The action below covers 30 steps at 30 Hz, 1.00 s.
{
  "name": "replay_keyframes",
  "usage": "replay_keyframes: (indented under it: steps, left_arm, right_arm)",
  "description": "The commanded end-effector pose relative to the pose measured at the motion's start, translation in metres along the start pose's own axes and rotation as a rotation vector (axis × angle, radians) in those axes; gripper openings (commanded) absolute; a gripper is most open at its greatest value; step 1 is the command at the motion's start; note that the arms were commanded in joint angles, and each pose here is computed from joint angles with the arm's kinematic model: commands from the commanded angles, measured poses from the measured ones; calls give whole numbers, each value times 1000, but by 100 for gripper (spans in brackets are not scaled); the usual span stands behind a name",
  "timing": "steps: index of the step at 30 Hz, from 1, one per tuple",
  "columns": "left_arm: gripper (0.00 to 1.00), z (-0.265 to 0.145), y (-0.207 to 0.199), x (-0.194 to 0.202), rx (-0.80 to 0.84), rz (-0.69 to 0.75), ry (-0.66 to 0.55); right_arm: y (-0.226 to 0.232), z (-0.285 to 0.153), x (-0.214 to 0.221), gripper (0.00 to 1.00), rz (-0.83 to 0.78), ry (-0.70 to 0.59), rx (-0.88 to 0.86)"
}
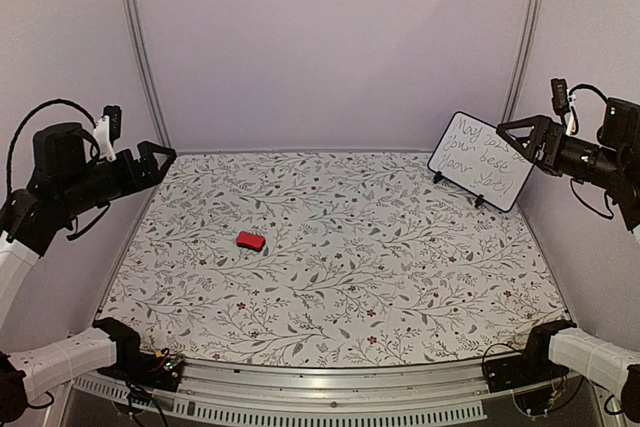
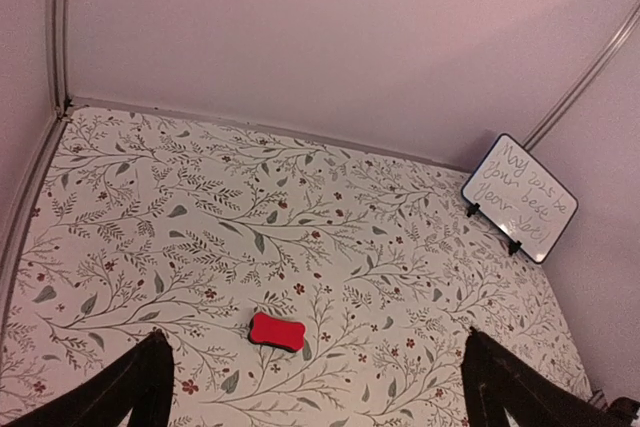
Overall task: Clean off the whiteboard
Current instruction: Move the whiteboard to the center of the board.
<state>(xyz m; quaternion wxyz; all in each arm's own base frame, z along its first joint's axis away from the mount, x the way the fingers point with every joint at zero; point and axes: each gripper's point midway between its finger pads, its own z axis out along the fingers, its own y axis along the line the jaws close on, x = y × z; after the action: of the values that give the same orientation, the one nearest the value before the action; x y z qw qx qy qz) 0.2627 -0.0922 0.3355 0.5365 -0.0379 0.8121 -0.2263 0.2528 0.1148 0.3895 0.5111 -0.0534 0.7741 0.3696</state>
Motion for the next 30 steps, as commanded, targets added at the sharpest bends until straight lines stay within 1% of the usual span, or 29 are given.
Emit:
replay_keyframes:
  steps: [1,10,15,21,24,30]
  left_arm:
    - [100,0,-9,5,41,5,33]
    - [100,5,-9,15,55,12,59]
    - [100,11,-3,23,41,19,64]
    - [100,26,9,39,14,22,74]
    - [100,34,13,44,-1,39,77]
    - [100,44,16,36,-21,93,48]
  right_arm:
    - [-2,-5,-5,99,12,-12,34]
    - [-15,-1,-1,99,7,-15,78]
    - [-47,8,10,99,71,-22,181]
    - [-94,22,22,99,162,-20,347]
    - [-113,24,22,99,175,-35,425]
    - [-143,30,30,99,194,-62,523]
